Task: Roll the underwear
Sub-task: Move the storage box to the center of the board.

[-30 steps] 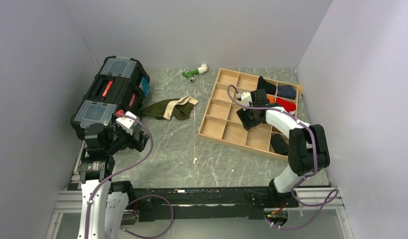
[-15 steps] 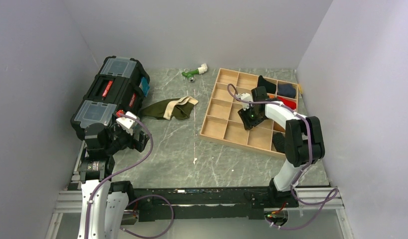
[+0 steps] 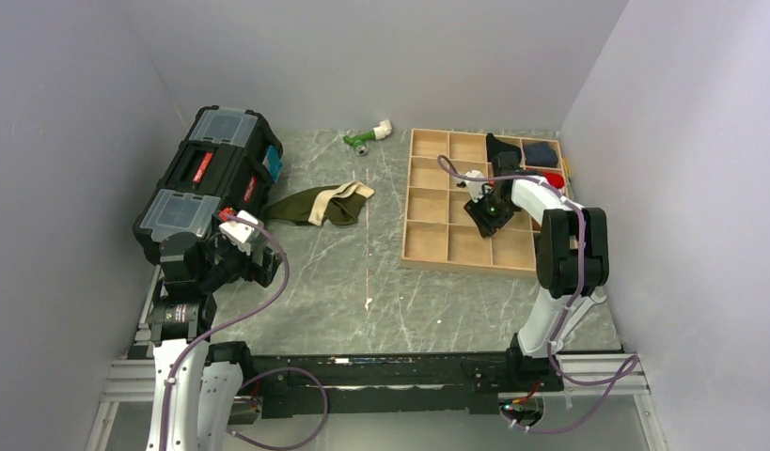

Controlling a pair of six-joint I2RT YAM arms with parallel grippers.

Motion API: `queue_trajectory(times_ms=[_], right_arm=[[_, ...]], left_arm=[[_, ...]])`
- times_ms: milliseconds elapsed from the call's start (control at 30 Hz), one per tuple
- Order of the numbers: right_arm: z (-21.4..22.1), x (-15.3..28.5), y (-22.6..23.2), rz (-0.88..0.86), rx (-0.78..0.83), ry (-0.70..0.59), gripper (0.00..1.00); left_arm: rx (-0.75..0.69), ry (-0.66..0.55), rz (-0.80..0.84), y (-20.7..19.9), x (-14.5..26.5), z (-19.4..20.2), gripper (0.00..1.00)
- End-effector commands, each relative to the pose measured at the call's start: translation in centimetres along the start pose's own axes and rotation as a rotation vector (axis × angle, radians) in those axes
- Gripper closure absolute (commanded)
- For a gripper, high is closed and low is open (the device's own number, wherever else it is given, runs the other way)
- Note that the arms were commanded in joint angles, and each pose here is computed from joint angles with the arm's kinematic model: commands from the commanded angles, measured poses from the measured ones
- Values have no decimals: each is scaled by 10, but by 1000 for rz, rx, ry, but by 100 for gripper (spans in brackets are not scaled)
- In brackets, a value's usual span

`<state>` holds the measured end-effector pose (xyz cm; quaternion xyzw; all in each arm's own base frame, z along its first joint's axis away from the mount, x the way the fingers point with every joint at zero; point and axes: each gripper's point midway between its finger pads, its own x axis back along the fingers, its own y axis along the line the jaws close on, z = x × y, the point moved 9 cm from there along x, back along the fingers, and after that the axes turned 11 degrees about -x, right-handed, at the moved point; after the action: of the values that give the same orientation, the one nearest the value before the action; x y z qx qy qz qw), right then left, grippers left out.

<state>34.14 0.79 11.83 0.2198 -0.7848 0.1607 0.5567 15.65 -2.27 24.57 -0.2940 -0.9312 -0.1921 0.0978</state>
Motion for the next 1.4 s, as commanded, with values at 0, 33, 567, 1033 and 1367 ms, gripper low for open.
queue_trajectory(times_ms=[0, 33, 567, 1033, 1367], right_arm=[[16, -5, -35, 50, 82, 130, 86], [17, -4, -43, 60, 67, 133, 86], [11, -5, -75, 68, 87, 140, 86], [5, 0, -85, 129, 116, 152, 71], [-16, 52, -68, 138, 13, -96, 30]], left_arm=[[-33, -35, 7, 2, 3, -10, 1], [-33, -34, 6, 2, 3, -9, 1], [-30, -28, 10, 3, 1, -8, 1], [-31, -28, 4, 3, 1, -7, 1], [-20, 24, -42, 18, 1, -18, 1]])
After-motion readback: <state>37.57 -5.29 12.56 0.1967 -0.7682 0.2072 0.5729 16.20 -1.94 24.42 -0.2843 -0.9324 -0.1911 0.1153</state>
